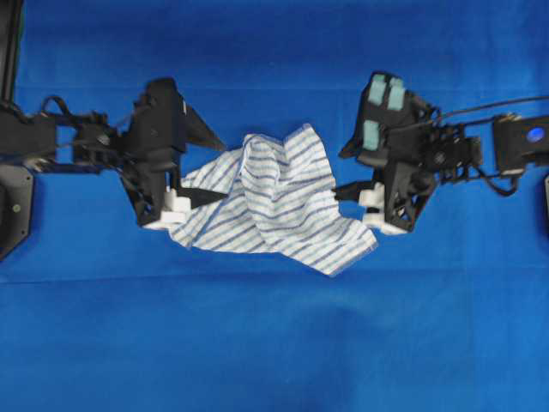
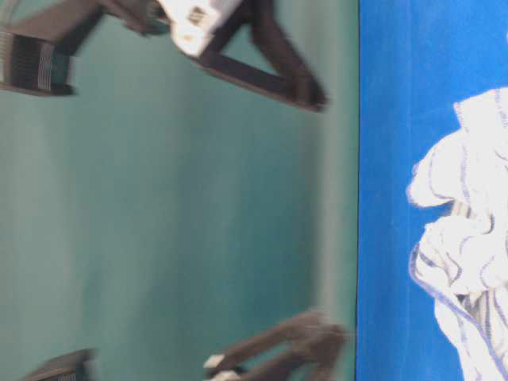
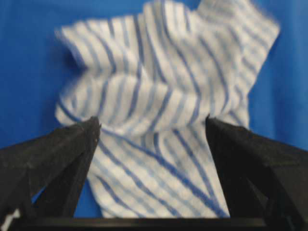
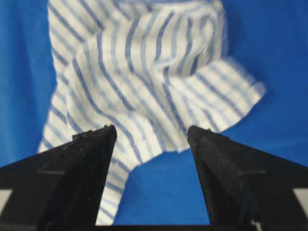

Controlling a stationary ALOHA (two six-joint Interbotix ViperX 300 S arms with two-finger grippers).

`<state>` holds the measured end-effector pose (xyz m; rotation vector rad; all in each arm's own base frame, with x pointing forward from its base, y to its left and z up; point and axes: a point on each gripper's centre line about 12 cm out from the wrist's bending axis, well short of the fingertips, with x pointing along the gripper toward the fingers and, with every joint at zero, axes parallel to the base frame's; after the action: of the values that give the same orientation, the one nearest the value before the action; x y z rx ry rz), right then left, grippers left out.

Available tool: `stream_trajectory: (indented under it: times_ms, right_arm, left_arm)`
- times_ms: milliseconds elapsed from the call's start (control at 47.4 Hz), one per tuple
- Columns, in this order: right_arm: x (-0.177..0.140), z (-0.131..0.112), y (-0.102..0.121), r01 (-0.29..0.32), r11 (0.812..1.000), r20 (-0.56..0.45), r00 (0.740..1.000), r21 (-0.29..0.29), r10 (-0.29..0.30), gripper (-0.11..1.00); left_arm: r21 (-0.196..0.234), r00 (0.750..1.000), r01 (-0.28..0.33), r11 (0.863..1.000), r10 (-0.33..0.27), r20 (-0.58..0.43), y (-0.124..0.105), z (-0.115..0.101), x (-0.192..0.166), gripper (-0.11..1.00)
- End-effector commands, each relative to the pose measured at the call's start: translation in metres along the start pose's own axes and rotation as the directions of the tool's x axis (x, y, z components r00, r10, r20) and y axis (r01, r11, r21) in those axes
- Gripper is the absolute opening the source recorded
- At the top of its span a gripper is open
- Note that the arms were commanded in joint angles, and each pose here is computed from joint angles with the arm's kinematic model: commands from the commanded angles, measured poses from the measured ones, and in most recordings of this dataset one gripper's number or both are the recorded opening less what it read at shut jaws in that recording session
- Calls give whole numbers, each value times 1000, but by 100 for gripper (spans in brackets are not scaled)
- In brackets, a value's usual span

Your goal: Lift the towel with both arms.

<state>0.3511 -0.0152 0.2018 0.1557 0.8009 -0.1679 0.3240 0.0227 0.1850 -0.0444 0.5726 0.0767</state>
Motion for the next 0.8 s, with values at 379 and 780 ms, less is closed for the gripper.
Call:
stream_trajectory:
  times_ms: [379,780]
  right_arm:
    - [54,-39,22,-72,997,-60,996,-14,71,64]
    - [83,-64,26,-77,997,-128,989,5,77,64]
  left_arm:
    - [34,992,87,996,-83,-95,-38,-39,50,85]
    - [28,983,104,994,-99,-153,-49,-67,69,86]
